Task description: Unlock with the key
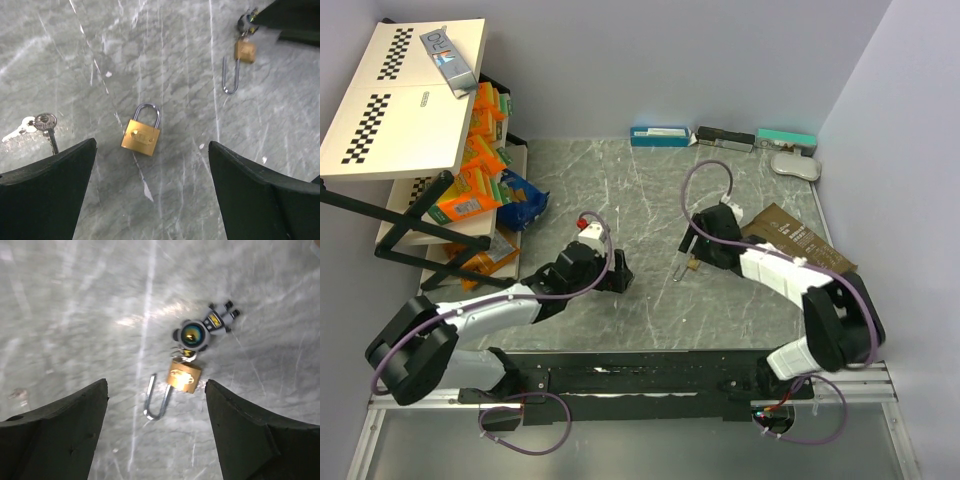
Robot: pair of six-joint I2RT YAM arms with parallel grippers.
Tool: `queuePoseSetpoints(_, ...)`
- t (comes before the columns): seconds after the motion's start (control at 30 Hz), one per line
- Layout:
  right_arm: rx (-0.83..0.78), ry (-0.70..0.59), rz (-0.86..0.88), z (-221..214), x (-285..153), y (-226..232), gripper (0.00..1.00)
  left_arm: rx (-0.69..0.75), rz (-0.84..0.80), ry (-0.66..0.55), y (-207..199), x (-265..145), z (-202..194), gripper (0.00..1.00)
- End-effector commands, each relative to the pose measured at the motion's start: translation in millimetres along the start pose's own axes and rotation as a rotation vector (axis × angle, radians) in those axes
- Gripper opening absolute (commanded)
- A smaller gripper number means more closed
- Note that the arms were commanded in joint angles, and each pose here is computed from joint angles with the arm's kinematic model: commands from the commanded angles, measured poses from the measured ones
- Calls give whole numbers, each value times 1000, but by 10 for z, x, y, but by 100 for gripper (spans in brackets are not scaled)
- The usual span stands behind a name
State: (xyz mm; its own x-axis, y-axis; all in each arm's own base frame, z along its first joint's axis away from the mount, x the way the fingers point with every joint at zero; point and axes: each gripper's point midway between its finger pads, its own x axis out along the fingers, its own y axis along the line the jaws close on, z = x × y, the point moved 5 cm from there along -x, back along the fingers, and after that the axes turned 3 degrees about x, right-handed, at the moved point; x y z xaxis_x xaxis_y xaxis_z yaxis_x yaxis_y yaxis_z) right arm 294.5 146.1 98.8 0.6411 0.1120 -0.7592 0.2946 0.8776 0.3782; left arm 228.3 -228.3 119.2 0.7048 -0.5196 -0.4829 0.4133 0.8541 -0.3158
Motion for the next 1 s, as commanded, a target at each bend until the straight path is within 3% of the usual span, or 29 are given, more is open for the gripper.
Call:
queuePoseSetpoints(0.0, -29, -89, 183, 267, -395, 112, 85, 44, -30, 48, -36, 55, 17, 99)
queuePoseSetpoints(0.37, -145, -172, 406, 258, -1029, 132, 84, -84, 238, 75, 579, 217, 166, 99)
queuePoseSetpoints(0.7, -168, -172, 421, 163, -1058, 49, 83, -173, 323, 171, 797, 457, 44, 74)
queuePoseSetpoints(0.97, -159, -167, 419, 120, -1028, 17, 83, -194, 298, 185, 767, 614, 43, 68)
